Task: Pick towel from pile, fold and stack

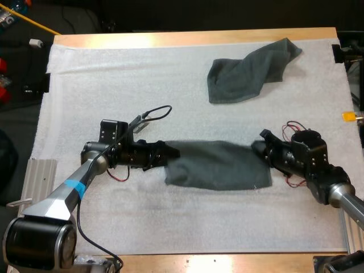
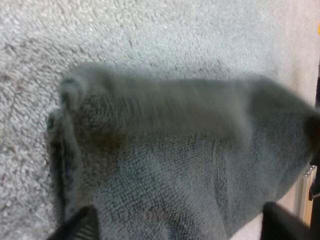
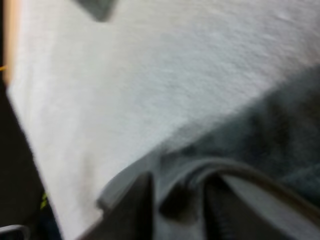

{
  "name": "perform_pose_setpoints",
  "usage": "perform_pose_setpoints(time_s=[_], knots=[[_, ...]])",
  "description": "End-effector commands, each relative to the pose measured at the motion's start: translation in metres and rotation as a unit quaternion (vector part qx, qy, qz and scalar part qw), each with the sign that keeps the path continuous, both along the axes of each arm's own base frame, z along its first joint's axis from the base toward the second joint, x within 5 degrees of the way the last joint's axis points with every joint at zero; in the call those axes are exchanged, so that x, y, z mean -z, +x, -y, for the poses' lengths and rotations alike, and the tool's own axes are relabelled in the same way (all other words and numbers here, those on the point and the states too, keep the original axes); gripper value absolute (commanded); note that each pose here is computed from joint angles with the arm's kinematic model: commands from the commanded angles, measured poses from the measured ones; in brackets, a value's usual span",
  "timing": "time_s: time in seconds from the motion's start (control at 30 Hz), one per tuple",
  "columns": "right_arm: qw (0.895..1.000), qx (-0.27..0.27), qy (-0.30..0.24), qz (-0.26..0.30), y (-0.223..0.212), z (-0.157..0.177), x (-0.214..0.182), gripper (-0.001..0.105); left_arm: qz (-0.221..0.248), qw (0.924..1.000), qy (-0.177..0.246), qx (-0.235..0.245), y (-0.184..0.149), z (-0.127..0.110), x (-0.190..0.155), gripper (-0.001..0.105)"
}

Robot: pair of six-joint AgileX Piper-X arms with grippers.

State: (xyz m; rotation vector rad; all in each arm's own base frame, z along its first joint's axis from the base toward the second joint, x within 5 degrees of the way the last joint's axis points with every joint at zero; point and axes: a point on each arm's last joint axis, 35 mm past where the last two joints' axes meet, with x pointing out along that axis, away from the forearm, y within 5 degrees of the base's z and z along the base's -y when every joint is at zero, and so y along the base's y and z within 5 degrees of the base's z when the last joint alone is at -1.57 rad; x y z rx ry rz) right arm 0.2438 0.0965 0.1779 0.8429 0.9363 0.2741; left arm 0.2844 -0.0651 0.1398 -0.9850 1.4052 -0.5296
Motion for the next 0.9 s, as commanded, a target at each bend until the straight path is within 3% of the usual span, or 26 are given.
perform_pose_setpoints(time_s=[0.0,0.03,0.1,0.37,0.63,0.87], knots=[[0.999,-0.016,0.01,0.036,0.005,-0.001,-0.007,0.053,0.018,0.9998,-0.007,0.001,0.002,0.0,-0.008,0.064],[0.998,-0.026,0.016,0.052,0.006,-0.002,-0.01,0.064,0.025,0.9996,-0.009,0.001,0.001,0.0,-0.012,0.06],[0.997,-0.039,0.022,0.069,0.007,-0.003,-0.013,0.073,0.038,0.9992,-0.01,0.001,0.0,0.0,-0.02,0.058],[0.99,-0.097,-0.003,0.104,-0.005,-0.001,-0.028,0.072,0.121,0.9925,-0.019,0.004,-0.01,-0.001,-0.067,0.058],[0.975,-0.144,-0.133,0.105,-0.04,0.014,-0.055,0.072,0.208,0.9777,-0.026,0.001,-0.042,-0.005,-0.127,0.058],[0.964,-0.163,-0.179,0.106,-0.061,0.023,-0.076,0.072,0.256,0.9667,0.01,-0.004,-0.081,-0.012,-0.159,0.058]])
